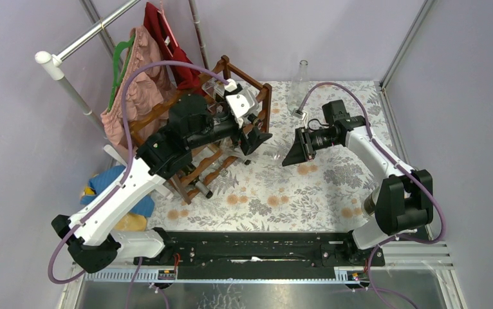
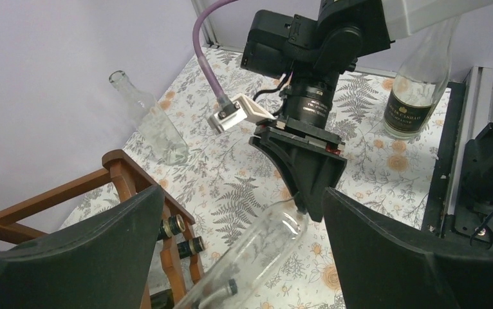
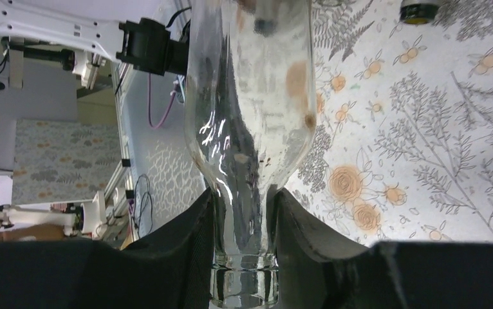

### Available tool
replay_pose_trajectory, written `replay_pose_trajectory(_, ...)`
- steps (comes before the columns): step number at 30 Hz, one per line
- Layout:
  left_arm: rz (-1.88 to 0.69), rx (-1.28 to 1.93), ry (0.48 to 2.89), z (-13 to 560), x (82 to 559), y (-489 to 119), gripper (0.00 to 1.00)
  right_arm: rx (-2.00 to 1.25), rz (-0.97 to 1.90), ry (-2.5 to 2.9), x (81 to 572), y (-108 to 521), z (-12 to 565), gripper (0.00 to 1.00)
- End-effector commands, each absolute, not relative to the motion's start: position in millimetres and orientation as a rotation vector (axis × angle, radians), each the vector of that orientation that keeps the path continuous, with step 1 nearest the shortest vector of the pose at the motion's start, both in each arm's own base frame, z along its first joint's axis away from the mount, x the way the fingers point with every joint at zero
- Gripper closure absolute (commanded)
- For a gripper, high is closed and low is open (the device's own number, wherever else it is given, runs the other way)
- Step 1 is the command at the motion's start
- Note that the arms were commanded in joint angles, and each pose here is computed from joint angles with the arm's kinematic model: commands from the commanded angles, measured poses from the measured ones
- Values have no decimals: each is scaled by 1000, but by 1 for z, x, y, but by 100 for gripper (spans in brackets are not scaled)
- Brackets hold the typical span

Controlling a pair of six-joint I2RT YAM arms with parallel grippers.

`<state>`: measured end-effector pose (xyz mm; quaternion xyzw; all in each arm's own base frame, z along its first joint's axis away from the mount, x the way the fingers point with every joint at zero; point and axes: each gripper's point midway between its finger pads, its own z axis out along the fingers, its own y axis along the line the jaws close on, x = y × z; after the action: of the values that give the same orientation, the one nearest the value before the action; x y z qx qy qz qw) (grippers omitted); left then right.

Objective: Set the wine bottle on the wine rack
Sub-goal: Place the wine bottle in the wine rack.

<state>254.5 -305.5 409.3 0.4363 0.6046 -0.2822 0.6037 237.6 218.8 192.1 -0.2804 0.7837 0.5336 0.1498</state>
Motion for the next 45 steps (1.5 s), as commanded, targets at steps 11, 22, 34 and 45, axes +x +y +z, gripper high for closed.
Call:
replay_pose_trajectory(11,-636,955,1311,425,255,-295,1,-732,1537,2072,271,230,232,100)
replay_pose_trajectory(22,-634,942,1310,418,257,-287,1,-737,1513,1978,292,267,223,100)
replay_pose_trajectory(34,-615,895,1280,419,257,-273,1,-653,1481,1803,321,305,231,100)
replay_pose_trajectory(45,-614,884,1282,414,259,-269,1,-568,1501,1735,317,333,218,100)
